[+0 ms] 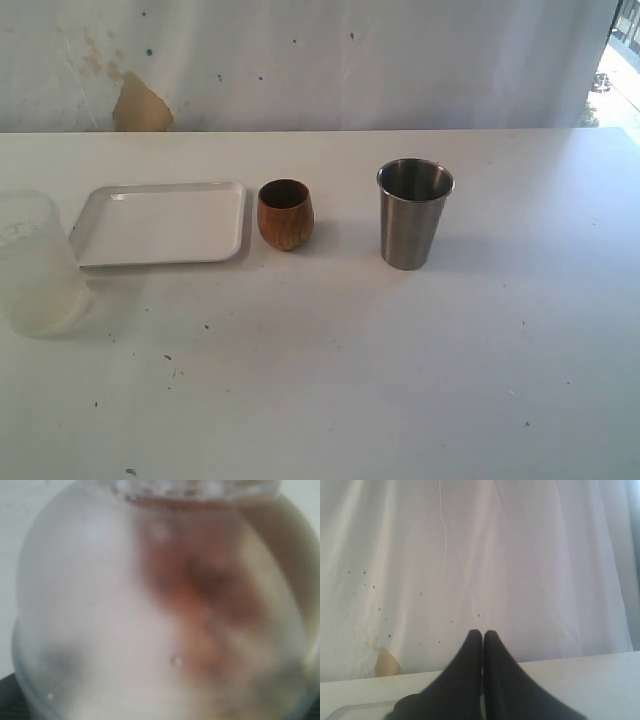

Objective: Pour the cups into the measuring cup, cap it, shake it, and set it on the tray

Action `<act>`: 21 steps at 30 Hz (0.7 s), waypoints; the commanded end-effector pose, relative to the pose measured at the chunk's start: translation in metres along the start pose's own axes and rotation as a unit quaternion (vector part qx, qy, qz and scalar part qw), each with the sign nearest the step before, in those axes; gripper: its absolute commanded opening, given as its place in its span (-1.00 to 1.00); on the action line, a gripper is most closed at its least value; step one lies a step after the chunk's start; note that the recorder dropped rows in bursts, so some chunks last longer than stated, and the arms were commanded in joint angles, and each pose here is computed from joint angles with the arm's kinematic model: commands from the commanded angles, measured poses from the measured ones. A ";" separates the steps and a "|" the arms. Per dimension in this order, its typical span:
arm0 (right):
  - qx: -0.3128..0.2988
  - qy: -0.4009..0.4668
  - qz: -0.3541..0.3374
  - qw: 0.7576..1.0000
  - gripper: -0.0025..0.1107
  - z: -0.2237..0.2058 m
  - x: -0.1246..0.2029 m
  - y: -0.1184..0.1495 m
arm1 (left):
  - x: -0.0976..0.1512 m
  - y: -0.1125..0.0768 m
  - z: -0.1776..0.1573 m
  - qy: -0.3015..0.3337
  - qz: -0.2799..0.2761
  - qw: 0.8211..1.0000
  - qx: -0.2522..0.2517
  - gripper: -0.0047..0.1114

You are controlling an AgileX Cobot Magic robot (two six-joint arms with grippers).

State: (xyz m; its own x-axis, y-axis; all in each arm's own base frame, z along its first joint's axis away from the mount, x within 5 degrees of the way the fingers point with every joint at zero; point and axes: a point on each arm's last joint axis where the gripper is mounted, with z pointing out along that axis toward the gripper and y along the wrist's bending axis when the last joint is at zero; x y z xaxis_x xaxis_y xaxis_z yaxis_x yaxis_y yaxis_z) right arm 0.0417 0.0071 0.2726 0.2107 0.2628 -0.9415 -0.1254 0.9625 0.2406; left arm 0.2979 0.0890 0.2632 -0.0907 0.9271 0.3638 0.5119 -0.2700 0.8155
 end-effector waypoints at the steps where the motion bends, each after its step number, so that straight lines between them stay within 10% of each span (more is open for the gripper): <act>1: 0.003 -0.002 -0.001 1.000 -0.96 0.000 0.001 -0.001 | 0.005 0.012 -0.004 0.019 0.001 0.999 -0.038 -0.92; 21: 0.003 -0.002 -0.001 1.000 -0.96 0.000 0.001 -0.001 | 0.005 0.012 -0.004 0.018 0.018 0.999 -0.039 -0.92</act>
State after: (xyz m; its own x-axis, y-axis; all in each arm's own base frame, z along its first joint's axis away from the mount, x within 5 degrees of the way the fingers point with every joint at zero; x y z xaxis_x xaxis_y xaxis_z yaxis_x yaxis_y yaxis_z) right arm 0.0417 0.0071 0.2726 0.2107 0.2628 -0.9415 -0.1254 0.9625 0.2406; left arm 0.2982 0.0890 0.2638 -0.0704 0.9141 0.3993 0.5093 -0.3112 0.8023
